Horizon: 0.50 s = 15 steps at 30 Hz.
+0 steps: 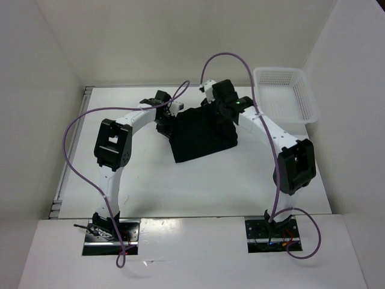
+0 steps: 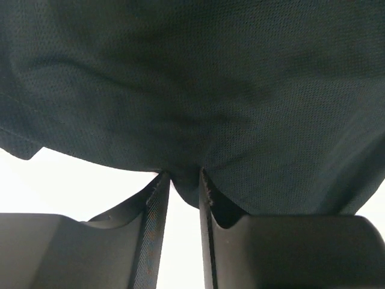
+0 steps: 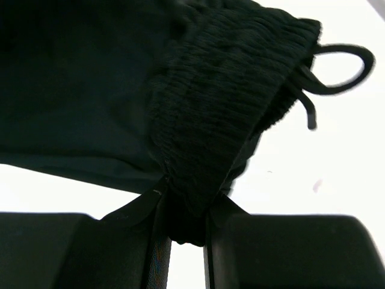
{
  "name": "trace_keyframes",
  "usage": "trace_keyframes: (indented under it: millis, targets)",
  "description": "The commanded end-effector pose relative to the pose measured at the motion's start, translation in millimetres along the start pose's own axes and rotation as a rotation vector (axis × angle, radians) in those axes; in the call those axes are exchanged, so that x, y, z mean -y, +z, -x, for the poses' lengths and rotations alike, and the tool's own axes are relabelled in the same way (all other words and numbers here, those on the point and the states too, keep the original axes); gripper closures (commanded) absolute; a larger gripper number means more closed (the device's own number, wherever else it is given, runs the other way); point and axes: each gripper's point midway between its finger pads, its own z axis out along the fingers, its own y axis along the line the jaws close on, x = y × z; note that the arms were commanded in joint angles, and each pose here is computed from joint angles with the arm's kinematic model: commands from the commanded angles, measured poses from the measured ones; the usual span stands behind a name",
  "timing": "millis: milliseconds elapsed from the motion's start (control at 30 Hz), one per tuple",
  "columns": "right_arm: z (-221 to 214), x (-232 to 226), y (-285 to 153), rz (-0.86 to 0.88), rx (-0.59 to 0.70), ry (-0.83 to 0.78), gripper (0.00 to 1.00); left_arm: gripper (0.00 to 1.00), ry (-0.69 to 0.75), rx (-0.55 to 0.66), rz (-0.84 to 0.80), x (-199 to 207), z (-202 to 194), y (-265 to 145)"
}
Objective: Fold and stack the shorts
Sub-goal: Fold the shorts
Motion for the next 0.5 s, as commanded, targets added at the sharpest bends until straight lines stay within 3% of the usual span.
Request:
trace_keyframes:
  millis: [0, 267, 467]
  targets:
    - [16.8, -11.2, 11.1, -0.037, 0.014, -0.007, 1.00, 0.67, 0.003, -0.024, -0.004, -1.2, -6.6, 16.7]
    - [35.1, -79.1, 19.3, 0.041, 0.034, -0.075, 1.00, 0.74, 0.003, -0.025, 0.005, -3.2, -8.2, 18.5]
    - [62.8, -98.9, 20.8, 0.063, 0.086, -0.074, 1.00, 0.82, 0.005, -0.016, 0.006, -2.5, -5.6, 15.0]
